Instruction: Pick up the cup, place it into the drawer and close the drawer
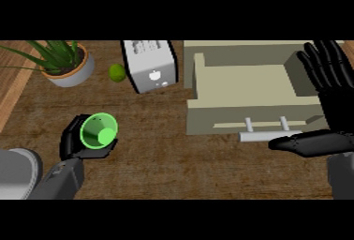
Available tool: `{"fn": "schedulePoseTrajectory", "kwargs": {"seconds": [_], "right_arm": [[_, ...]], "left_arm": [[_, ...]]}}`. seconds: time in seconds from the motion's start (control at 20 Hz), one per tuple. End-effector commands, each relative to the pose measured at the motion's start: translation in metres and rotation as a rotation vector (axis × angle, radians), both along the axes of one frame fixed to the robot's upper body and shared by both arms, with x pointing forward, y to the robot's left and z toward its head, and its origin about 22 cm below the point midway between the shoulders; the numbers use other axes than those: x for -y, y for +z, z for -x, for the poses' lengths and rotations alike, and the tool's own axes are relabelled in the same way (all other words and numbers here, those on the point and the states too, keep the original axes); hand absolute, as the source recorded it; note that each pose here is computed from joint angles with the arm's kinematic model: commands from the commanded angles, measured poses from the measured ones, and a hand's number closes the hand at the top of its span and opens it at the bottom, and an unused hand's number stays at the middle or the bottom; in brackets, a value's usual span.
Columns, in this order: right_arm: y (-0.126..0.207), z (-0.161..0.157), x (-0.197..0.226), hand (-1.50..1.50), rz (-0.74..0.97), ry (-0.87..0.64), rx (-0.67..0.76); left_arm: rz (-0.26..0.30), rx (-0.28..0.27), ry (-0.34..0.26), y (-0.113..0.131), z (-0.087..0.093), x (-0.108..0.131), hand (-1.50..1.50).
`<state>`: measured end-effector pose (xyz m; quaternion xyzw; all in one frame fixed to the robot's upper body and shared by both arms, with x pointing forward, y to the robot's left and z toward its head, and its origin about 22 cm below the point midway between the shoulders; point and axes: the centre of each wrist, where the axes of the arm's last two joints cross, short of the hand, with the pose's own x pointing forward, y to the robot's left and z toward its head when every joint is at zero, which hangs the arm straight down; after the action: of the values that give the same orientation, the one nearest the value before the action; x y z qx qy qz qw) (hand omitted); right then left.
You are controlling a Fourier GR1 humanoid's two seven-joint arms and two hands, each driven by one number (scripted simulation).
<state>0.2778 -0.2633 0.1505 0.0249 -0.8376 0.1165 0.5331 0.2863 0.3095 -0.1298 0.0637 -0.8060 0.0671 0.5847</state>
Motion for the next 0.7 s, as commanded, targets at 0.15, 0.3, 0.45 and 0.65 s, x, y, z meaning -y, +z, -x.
{"fn": "schedulePoseTrajectory", "kwargs": {"seconds": [0.15,0.3,0.45,0.65], "right_arm": [[0.003,0.006,-0.004,-1.5,-0.007,-0.002,-0.01],[-0.009,0.009,0.007,-1.5,-0.005,-0.018,-0.003],[0.001,-0.002,-0.002,-1.5,0.0,-0.022,-0.02],[-0.008,-0.001,0.022,-1.5,-0.004,-0.054,-0.006]], "left_arm": [[0.112,0.236,-0.052,0.003,-0.016,0.045,1.5],[0.106,0.254,-0.145,0.031,-0.044,0.037,1.5],[0.082,0.242,-0.26,0.064,-0.077,0.063,1.5],[0.08,0.306,-0.282,0.093,-0.093,0.091,1.5]]}}
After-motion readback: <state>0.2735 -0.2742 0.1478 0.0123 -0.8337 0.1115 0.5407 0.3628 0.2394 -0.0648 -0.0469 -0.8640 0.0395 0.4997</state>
